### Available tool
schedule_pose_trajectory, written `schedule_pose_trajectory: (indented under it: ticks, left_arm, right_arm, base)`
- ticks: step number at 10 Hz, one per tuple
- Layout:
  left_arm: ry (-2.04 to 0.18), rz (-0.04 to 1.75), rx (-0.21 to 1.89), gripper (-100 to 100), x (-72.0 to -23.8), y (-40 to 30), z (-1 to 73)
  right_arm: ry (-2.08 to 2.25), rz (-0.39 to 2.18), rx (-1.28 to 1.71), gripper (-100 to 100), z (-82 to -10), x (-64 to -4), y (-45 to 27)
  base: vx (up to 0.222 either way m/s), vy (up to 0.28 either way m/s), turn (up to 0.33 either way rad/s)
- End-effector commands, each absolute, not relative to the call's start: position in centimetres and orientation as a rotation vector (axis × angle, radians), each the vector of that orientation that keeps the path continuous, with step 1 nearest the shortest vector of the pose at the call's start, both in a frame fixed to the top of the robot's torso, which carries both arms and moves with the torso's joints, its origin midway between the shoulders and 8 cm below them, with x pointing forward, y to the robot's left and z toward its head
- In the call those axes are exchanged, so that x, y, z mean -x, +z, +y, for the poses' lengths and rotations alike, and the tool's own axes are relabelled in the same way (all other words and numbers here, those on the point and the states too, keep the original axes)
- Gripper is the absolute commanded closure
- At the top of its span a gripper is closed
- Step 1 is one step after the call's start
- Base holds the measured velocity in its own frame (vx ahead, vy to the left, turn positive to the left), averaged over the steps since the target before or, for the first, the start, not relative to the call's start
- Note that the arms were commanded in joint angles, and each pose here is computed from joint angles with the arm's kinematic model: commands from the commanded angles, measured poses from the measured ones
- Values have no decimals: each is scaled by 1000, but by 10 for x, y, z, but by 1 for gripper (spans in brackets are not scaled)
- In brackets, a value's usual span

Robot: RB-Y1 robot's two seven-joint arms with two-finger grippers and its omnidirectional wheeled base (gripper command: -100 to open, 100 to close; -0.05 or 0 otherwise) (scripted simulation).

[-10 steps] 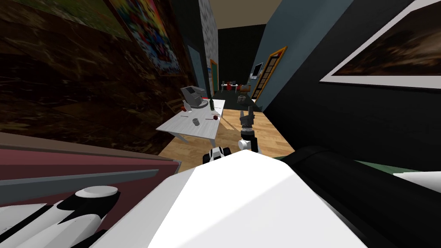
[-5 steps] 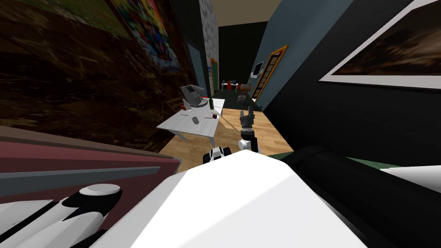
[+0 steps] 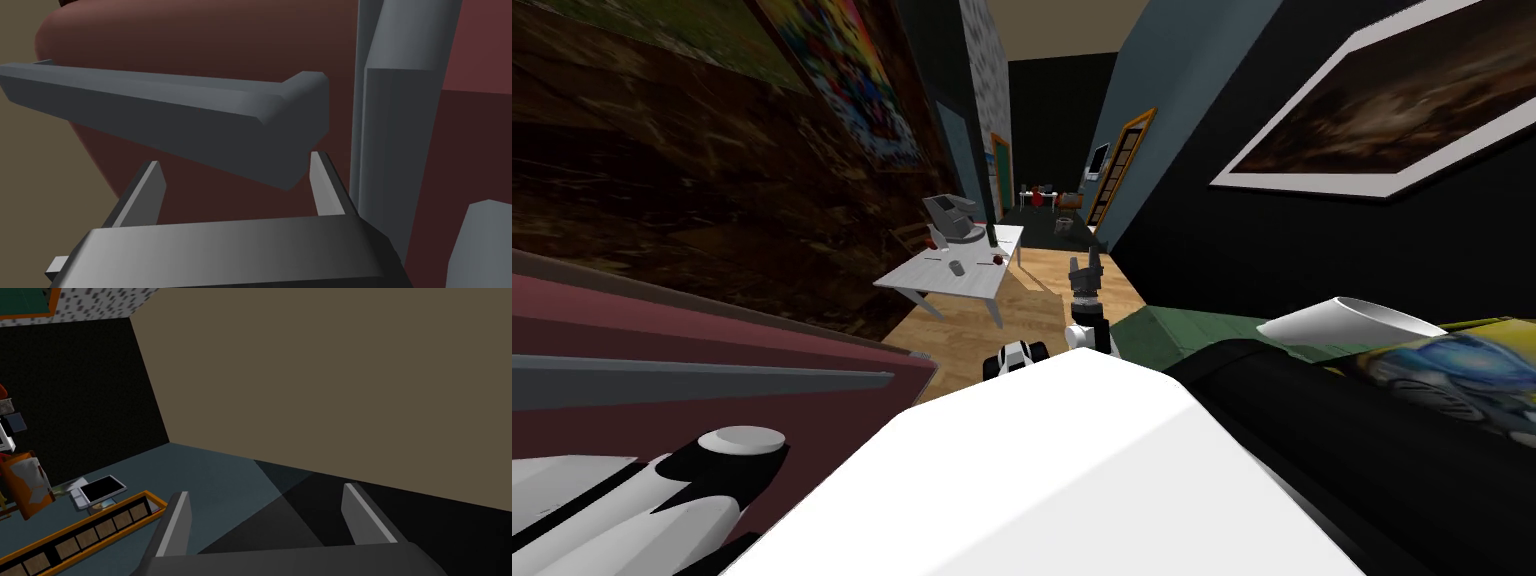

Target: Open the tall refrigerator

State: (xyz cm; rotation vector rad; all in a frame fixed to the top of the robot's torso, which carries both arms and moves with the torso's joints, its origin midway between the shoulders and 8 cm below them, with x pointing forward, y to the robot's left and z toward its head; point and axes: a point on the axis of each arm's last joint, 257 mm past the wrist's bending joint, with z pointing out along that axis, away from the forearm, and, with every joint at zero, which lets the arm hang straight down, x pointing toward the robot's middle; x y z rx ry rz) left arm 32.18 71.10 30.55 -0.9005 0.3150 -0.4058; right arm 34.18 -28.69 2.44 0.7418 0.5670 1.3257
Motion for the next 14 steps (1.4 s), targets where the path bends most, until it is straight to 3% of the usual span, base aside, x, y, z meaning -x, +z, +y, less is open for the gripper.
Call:
schedule_pose_trajectory:
  ticks: [1, 4, 14]
  left_arm:
    - [-480, 363, 885, 100, -347, 312, 693]
    - [-519, 394, 892, 100, -363, 311, 687]
    - [-744, 506, 843, 100, -418, 312, 620]
  right_arm:
    - [1326, 567, -742, 0, -287, -342, 24]
    - [1326, 567, -742, 0, -287, -342, 24]
    - [1325, 567, -742, 0, -287, -342, 24]
  base:
    - [-372, -151, -42]
    - [-320, -121, -37]
    - [-271, 7, -43]
